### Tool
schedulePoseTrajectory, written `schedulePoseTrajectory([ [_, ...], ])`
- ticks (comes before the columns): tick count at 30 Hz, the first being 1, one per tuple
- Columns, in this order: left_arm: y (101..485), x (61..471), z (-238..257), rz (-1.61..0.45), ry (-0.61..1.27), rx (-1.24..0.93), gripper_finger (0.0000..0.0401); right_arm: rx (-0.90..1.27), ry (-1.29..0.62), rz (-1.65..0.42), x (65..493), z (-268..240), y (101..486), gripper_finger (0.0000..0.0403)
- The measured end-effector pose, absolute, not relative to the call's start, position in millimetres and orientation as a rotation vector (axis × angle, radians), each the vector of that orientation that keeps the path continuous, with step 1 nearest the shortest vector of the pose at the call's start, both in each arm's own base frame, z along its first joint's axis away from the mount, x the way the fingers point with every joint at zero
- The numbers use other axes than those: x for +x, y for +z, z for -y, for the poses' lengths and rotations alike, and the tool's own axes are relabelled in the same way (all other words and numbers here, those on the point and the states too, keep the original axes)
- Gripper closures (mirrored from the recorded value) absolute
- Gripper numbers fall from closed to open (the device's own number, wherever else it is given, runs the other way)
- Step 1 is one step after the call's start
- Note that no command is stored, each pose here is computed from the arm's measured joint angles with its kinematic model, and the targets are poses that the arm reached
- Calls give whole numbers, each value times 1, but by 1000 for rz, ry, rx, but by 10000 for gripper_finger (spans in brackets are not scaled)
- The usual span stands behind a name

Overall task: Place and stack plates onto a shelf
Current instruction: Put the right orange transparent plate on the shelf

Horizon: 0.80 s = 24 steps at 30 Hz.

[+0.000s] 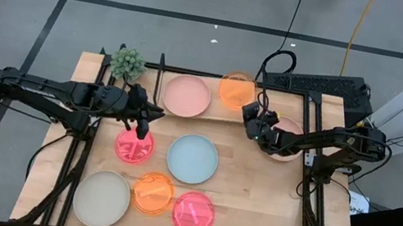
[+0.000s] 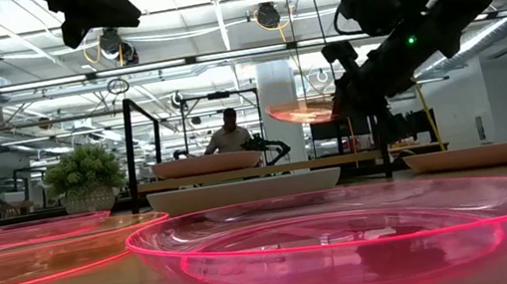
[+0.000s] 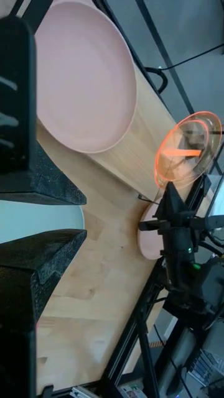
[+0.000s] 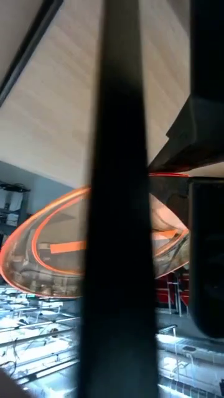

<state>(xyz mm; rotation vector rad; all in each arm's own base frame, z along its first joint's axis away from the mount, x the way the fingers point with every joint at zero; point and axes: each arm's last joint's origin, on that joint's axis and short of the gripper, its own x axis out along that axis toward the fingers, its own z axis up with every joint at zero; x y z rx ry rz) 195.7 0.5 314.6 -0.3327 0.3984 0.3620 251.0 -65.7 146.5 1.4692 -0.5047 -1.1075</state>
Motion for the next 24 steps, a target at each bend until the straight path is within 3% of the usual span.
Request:
schedulePoseTrajectory([
  [8, 313, 195, -1, -417, 376, -312, 325, 1470, -1154, 504, 253, 73, 139, 403],
  [24, 287, 179, -41, -744, 665, -60, 325, 1514, -1185, 482, 275, 81, 127, 403],
])
